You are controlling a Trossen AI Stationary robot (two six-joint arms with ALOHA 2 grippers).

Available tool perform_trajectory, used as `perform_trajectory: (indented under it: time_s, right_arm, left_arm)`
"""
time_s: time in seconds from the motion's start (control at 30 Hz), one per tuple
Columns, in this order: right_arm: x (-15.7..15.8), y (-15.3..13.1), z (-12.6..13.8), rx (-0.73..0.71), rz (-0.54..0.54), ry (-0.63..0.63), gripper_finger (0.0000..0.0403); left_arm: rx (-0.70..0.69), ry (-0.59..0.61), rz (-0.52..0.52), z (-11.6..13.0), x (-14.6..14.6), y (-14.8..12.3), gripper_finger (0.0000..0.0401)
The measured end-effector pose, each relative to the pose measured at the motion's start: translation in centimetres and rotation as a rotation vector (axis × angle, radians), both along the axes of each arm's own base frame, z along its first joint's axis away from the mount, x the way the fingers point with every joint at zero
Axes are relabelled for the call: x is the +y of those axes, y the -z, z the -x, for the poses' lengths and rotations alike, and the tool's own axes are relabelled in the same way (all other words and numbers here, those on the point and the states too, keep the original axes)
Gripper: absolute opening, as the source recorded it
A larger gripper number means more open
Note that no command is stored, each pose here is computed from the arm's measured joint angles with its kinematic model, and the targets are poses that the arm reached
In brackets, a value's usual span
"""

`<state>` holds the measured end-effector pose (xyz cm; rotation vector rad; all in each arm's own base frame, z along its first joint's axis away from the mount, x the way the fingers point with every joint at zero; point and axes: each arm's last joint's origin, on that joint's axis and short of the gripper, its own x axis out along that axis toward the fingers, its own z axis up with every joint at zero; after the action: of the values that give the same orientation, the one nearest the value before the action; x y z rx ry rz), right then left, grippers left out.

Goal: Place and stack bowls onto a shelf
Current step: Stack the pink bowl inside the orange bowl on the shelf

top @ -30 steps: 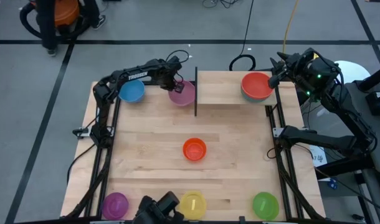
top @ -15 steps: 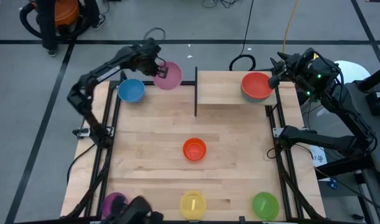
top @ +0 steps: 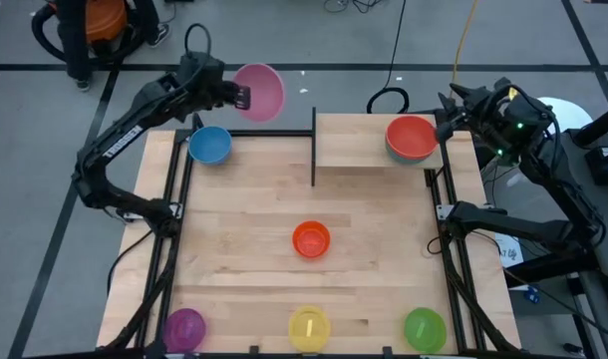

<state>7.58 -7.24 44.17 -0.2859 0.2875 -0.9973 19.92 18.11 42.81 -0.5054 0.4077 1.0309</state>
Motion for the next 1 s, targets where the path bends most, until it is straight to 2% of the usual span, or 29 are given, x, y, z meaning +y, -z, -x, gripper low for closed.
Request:
perform_trajectory:
  time_s: [0.1, 0.33, 0.57, 0.8, 1.0]
  right_arm:
    - [0.2, -0.1, 0.2, -0.007, 0.005, 0.0, 0.0141]
    - [0.8, -0.3, 1.0, -0.036, 0.017, 0.001, 0.0141]
    - [1.5, -0.5, 2.0, -0.082, 0.026, 0.0, 0.0141]
    - [2.0, -0.5, 2.5, -0.125, 0.014, 0.001, 0.0141]
    - [1.9, -0.3, 2.4, -0.18, -0.052, 0.01, 0.0141]
  left_arm:
    - [-0.042, 0.062, -0.029, -0.8, -0.9, -1.2, 0.0004]
    - [-0.131, 0.196, -0.179, -3.0, -2.4, -4.9, 0.0004]
    - [-0.167, 0.332, -0.256, -6.2, -2.3, -7.6, 0.0004]
    - [-0.195, 0.47, -0.246, -10.9, -0.7, -7.5, 0.0003]
    - [-0.188, 0.545, -0.241, -15.4, 0.5, -5.2, 0.0003]
